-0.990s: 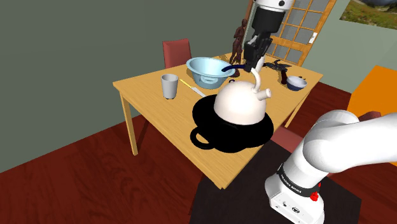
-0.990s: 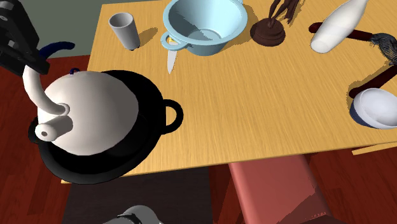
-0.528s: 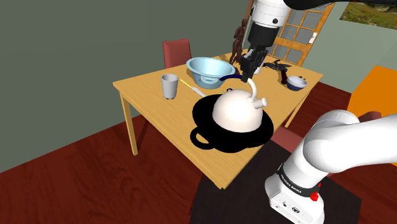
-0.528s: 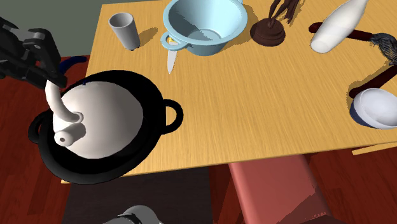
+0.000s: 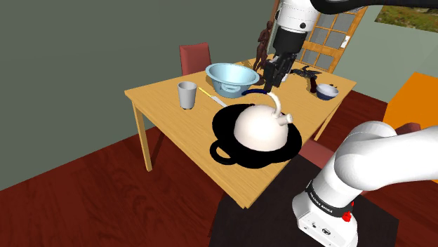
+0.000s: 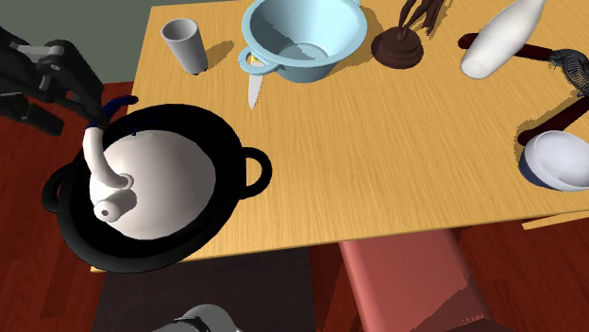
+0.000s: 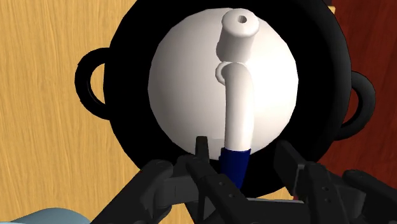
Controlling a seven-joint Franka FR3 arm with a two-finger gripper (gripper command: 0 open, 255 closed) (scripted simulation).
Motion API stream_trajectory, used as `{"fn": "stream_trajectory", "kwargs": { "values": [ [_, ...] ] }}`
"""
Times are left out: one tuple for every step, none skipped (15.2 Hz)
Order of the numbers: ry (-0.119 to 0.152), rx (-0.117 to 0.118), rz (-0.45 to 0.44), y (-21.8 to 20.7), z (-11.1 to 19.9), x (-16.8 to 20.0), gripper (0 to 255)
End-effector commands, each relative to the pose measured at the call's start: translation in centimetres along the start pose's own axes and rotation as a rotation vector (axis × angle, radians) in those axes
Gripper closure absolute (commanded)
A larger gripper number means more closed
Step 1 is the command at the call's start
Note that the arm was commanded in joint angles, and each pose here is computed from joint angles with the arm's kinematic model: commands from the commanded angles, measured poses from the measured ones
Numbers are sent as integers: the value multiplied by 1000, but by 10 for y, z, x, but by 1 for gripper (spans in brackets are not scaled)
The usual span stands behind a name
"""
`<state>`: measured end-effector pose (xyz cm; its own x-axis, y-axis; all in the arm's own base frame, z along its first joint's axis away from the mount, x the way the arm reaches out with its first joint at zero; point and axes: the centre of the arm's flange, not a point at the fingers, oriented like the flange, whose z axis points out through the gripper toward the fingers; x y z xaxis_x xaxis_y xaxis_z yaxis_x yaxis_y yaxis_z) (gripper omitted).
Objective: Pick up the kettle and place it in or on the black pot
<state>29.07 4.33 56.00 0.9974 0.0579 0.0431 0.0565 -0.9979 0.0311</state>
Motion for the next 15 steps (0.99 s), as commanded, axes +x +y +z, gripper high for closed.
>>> {"fn": "stream_trajectory", "kwargs": {
  "values": [
    [1, 0, 0, 0, 0, 0, 0],
    [1, 0, 0, 0, 0, 0, 0],
    [1, 0, 0, 0, 0, 0, 0],
    [1, 0, 0, 0, 0, 0, 0],
    [1, 0, 0, 0, 0, 0, 0],
    [1, 0, 0, 0, -13, 0, 0],
    [1, 0, 0, 0, -27, 0, 0],
    [1, 0, 0, 0, -40, 0, 0],
    [1, 0, 0, 0, -50, 0, 0],
    [1, 0, 0, 0, -50, 0, 0],
    [1, 0, 0, 0, -50, 0, 0],
    [1, 0, 0, 0, -50, 0, 0],
    [1, 0, 0, 0, -50, 0, 0],
    [1, 0, 0, 0, -50, 0, 0],
    [1, 0, 0, 0, -50, 0, 0]
  ]
}}
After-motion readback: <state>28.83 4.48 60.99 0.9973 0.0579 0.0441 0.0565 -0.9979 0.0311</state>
